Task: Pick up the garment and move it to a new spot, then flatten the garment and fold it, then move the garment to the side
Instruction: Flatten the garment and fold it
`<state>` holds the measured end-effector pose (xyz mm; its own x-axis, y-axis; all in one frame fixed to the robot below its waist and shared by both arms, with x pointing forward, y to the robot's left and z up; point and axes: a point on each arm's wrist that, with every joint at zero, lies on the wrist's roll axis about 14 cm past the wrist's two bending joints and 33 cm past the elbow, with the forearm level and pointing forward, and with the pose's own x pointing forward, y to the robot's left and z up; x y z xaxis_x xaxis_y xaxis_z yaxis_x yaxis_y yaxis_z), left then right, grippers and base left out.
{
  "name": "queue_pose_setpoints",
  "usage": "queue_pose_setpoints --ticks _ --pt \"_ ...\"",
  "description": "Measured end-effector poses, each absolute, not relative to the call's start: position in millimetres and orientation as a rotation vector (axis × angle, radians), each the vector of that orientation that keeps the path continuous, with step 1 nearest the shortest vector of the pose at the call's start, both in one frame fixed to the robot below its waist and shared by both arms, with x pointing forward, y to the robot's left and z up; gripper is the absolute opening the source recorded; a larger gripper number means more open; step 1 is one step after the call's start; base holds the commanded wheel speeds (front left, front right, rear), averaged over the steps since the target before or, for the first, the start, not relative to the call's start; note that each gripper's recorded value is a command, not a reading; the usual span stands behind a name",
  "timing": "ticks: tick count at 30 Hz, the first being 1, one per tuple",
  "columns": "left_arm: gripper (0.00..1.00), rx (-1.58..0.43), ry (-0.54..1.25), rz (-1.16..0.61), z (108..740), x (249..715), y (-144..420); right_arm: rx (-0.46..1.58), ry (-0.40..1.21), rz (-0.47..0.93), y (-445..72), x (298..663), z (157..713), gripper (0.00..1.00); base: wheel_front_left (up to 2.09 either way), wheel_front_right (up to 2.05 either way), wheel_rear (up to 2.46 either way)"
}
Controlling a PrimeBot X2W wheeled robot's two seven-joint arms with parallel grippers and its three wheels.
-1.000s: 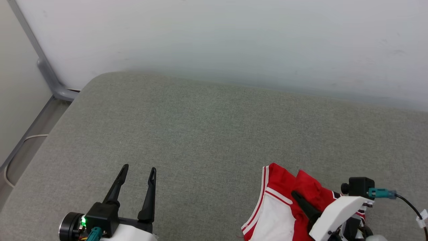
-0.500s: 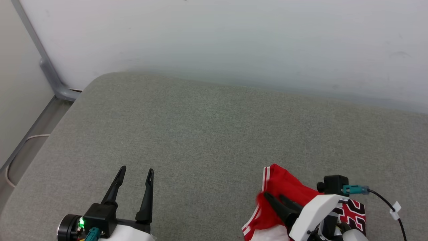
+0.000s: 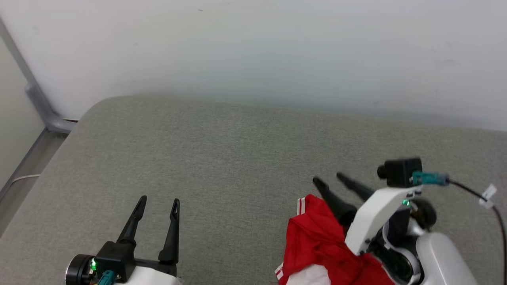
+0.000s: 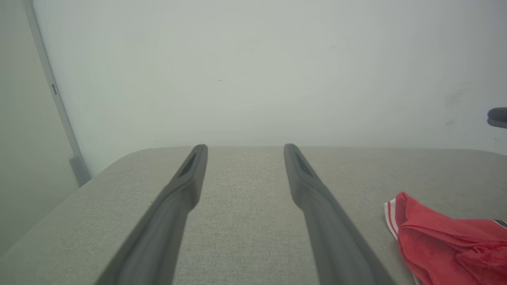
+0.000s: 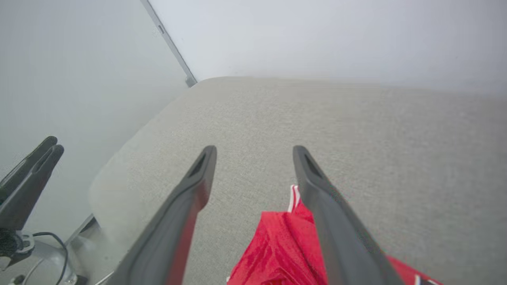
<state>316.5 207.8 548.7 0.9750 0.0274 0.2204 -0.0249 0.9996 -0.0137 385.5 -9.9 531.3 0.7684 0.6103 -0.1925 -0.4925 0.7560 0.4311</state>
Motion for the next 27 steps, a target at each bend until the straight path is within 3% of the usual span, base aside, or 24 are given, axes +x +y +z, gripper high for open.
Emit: queue_pose_setpoints --ticks 7,14,21,27 --pt "1.00 -0.028 -0.232 -0.014 552.5 328.7 195.8 -0.072 0.086 0.480 -75.1 414.0 582.0 1.00 0.00 0.00 0.00" --pt "1.00 -0.054 -0.231 -0.045 552.5 337.1 185.7 -0.314 -0.091 0.313 -160.4 421.0 602.7 1.00 0.00 0.00 0.00" --pt "1.00 -0.075 -0.225 -0.067 550.6 341.3 178.5 -0.215 -0.164 0.147 -215.7 399.7 587.9 1.00 0.00 0.00 0.00" --pt "1.00 -0.088 -0.217 -0.076 547.9 340.0 175.0 -0.122 -0.195 0.065 -221.0 373.7 569.8 1.00 0.00 0.00 0.00"
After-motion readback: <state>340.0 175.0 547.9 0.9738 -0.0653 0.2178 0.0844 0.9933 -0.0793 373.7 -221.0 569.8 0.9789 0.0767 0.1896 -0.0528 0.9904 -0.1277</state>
